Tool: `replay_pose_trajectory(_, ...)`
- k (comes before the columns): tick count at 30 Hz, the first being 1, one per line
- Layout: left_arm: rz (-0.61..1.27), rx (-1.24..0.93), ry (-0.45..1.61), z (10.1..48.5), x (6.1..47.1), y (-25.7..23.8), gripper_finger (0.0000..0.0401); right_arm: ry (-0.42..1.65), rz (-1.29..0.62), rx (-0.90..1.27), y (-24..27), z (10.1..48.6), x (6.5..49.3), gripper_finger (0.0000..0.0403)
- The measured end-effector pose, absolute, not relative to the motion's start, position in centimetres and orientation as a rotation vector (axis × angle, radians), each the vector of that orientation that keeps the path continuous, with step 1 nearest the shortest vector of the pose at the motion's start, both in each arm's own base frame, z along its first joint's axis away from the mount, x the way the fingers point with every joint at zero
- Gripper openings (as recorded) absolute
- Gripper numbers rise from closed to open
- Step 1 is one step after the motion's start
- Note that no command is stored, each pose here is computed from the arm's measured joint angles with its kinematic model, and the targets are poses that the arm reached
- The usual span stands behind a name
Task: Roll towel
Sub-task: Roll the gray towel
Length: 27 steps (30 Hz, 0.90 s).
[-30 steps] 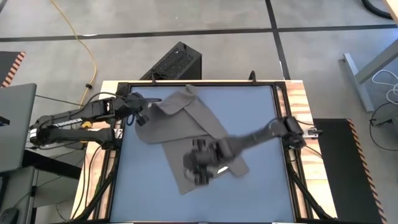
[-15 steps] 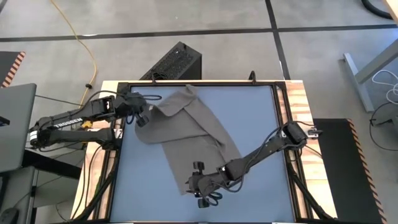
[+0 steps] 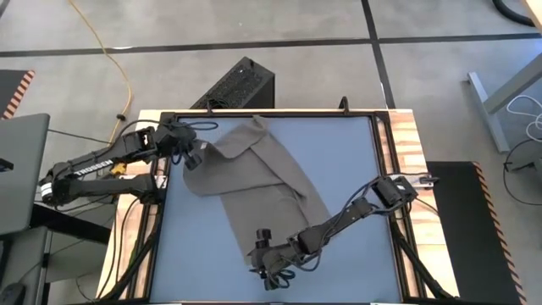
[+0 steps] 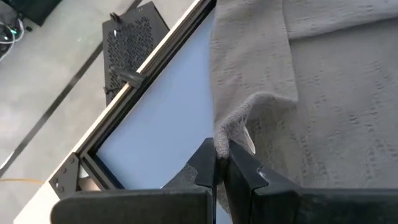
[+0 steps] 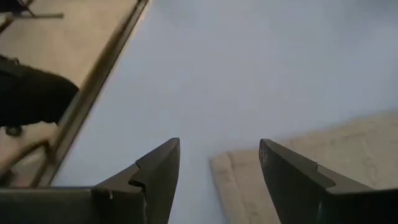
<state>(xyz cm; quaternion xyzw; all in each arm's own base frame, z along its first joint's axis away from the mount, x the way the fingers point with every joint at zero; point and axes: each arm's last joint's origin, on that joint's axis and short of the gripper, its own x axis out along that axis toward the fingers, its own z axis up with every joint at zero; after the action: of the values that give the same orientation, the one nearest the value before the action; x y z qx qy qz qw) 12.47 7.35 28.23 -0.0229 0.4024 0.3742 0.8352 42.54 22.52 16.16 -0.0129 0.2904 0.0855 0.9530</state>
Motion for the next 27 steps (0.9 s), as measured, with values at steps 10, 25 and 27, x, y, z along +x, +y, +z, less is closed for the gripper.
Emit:
replay_pose_trajectory(10, 0.775, -0.138, 0.833, 28.2, 12.3, 7.6, 0.0, 0.604, 0.082, -0.024, 23.7, 11.1, 43.5, 0.0239)
replay_pose_trajectory(25, 0.726, -0.246, 0.776, 28.2, 12.6, 7.5, 0.0, 0.864, 0.052, 0.001, 24.0, 15.1, 40.8, 0.002)
replay_pose_trajectory(27, 0.714, -0.256, 0.744, 28.4, 12.8, 7.5, 0.0, 0.861, 0.092, -0.049, 24.0, 18.4, 39.5, 0.0019)
